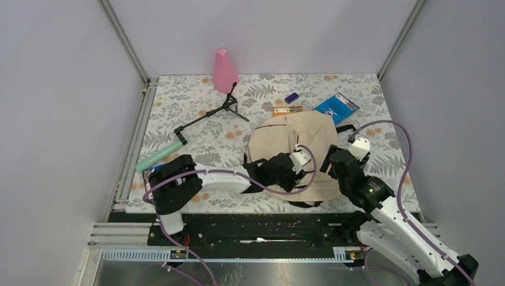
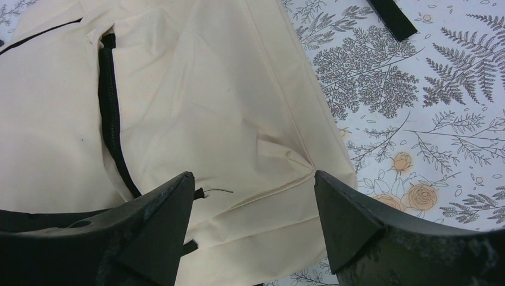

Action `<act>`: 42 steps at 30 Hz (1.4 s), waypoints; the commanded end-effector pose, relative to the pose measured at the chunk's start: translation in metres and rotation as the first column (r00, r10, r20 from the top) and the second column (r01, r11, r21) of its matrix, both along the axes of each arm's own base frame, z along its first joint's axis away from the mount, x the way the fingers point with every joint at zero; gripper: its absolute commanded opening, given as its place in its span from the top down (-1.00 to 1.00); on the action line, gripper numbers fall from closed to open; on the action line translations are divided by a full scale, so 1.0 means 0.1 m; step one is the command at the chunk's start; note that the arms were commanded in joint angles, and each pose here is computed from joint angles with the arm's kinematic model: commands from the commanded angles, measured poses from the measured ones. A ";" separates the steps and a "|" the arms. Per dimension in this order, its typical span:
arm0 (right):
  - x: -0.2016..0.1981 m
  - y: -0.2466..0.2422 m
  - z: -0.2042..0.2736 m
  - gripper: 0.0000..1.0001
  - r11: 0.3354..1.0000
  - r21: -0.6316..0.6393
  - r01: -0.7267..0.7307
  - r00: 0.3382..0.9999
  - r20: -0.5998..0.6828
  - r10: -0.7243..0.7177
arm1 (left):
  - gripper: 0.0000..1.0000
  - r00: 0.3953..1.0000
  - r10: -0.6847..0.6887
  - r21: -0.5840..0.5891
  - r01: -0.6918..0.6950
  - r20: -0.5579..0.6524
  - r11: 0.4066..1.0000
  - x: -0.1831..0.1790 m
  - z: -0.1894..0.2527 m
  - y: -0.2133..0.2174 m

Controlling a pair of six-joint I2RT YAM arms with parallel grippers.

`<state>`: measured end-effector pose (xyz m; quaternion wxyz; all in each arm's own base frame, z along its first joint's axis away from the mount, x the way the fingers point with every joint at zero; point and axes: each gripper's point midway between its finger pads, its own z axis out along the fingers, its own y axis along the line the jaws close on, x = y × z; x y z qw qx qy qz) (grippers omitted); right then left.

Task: Pack the student bag
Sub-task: Unzip the student bag at the center of the board.

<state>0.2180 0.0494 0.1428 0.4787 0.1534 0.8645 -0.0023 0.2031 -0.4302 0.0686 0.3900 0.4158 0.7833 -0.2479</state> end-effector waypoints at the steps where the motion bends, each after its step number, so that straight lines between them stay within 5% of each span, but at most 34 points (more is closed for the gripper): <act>1: 0.04 -0.06 0.05 -0.60 0.999 -0.019 0.032 0.999 0.022 -0.032 | -0.05 1.000 -0.012 -0.051 0.012 -0.014 0.999 -0.07 0.05 0.01; 13: 0.08 0.01 -0.04 -0.56 1.000 -0.014 0.019 1.000 -0.011 -0.019 | 0.08 0.997 -0.040 -0.027 0.038 -0.066 0.999 -0.15 -0.16 -0.04; 21: 0.06 0.01 -0.07 -0.56 1.000 -0.006 0.025 1.000 -0.011 -0.025 | 0.47 0.990 -0.106 -0.034 0.104 -0.095 0.994 -0.39 -0.22 -0.08; 26: 0.05 0.02 -0.13 -0.56 1.000 -0.004 0.021 0.999 -0.027 -0.021 | 1.00 0.993 -0.071 -0.059 0.066 -0.093 0.996 -0.39 -0.17 -0.07; 38: -0.08 0.31 -0.31 -0.52 0.989 0.122 -0.080 0.989 -0.115 0.095 | 1.00 0.987 0.121 -0.354 -0.151 -0.106 0.923 -0.21 0.66 -0.06; 42: -0.13 0.52 -0.35 -0.35 0.966 0.193 -0.172 0.971 -0.129 0.199 | 1.00 0.979 0.153 -0.387 -0.195 -0.138 0.901 -0.20 0.73 -0.03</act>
